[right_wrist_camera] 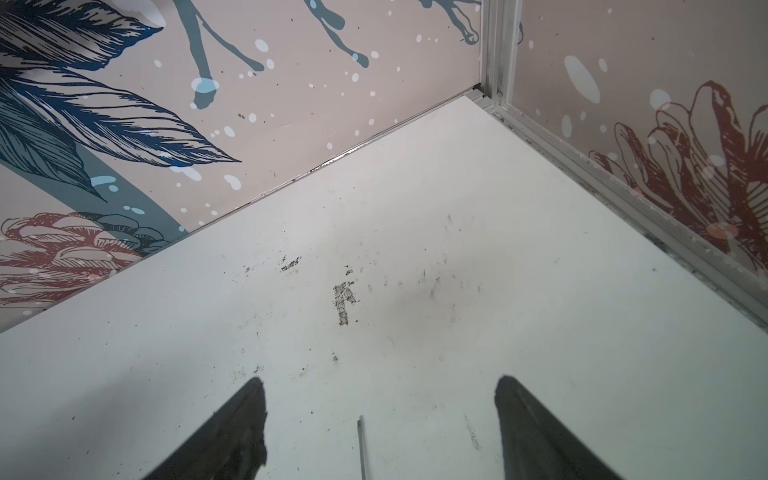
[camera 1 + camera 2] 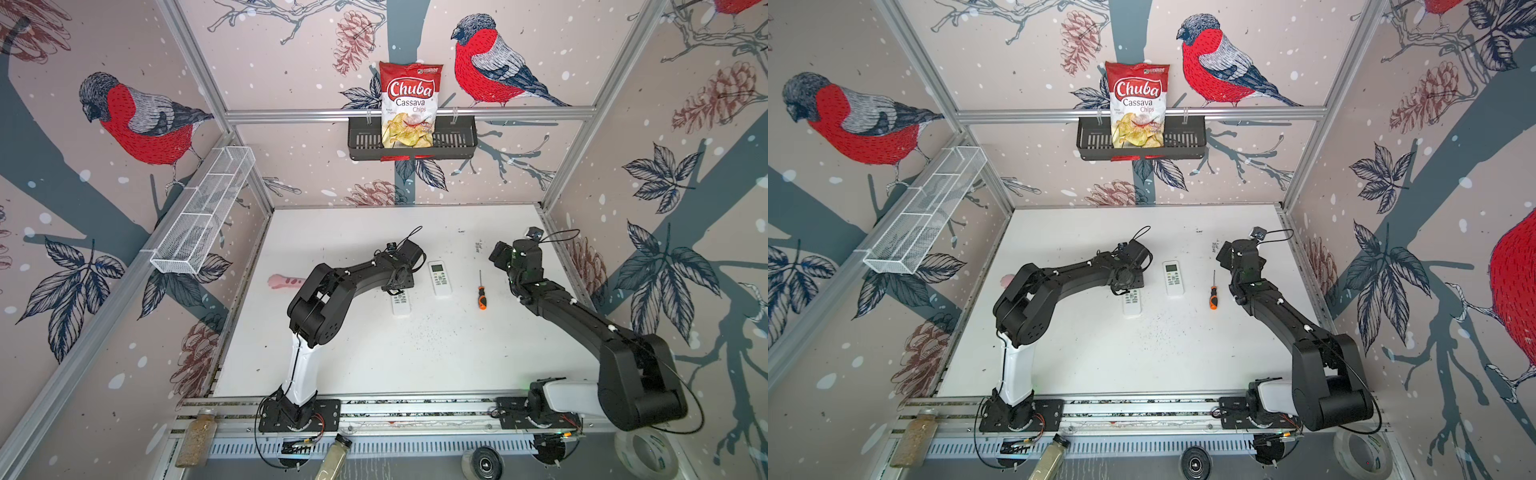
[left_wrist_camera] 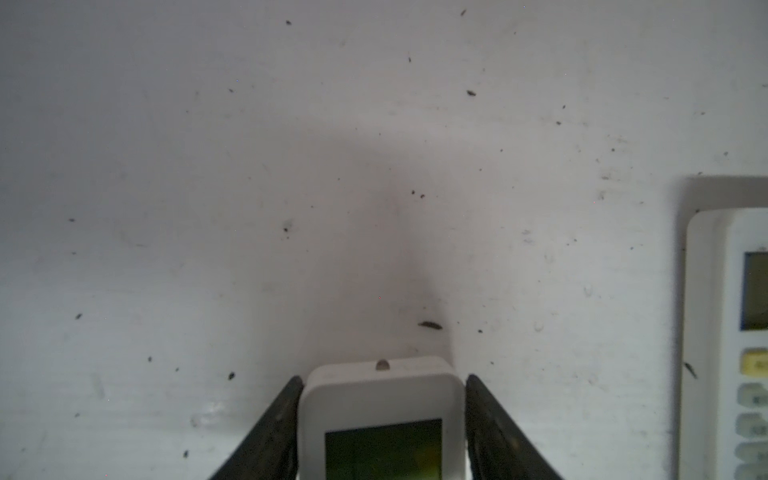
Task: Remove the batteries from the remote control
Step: 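Close the left gripper on the end of the nearer white remote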
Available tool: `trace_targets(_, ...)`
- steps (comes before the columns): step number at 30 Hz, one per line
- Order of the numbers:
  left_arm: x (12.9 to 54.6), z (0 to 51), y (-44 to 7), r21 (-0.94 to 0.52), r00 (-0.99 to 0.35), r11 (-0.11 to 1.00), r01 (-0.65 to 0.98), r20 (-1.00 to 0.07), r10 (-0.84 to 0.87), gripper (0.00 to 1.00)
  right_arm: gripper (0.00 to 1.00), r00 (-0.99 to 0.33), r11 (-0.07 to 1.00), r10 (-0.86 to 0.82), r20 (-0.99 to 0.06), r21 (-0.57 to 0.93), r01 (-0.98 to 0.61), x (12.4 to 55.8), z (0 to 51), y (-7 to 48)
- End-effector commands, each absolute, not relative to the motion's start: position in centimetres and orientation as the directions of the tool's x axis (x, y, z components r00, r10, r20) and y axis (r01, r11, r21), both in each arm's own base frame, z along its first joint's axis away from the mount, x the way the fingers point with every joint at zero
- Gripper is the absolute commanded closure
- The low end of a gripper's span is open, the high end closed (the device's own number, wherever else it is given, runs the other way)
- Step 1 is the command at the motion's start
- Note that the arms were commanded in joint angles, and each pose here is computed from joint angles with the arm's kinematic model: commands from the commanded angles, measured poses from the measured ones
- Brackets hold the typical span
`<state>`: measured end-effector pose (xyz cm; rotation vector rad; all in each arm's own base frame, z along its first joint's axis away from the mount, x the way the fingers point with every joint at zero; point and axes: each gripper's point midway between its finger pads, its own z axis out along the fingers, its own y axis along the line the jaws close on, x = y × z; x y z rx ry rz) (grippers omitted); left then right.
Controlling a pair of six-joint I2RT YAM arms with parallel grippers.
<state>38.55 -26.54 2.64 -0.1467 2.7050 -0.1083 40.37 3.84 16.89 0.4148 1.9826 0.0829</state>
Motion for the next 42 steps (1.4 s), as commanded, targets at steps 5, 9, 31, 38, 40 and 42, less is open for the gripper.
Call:
trace_targets(5, 37.8, 2.0, -25.7, -0.005, -0.92, 0.998, -0.068, -0.385, -0.065, 0.37, 0.11, -0.351, 0.934, 0.332, -0.875, 0.253, 0.25, 40.7, 17.6, 3.9)
trace_targets(9, 37.8, 1.7, -25.7, -0.002, -0.922, 0.998, -0.069, -0.381, -0.064, 0.37, 0.11, -0.352, 0.934, 0.332, -0.875, 0.253, 0.252, 40.7, 17.6, 3.9)
trace_targets(31, 38.9, 2.1, -25.8, 0.029, -0.914, 0.996, -0.083, -0.4, -0.064, 0.33, 0.09, -0.361, 0.94, 0.321, -0.876, 0.246, 0.238, 40.9, 17.5, 4.3)
trace_targets(38, 38.5, 1.8, -25.8, 0.014, -0.918, 0.996, -0.084, -0.391, -0.072, 0.39, 0.09, -0.362, 0.941, 0.319, -0.876, 0.246, 0.233, 41.0, 17.5, 4.5)
trace_targets(40, 38.5, 1.7, -25.9, 0.009, -0.919, 0.997, -0.082, -0.387, -0.072, 0.42, 0.09, -0.364, 0.941, 0.318, -0.875, 0.244, 0.235, 41.0, 17.4, 4.5)
trace_targets(42, 38.4, 1.6, -25.9, 0.006, -0.92, 0.997, -0.081, -0.384, -0.072, 0.46, 0.09, -0.367, 0.941, 0.317, -0.875, 0.243, 0.235, 41.1, 17.3, 4.5)
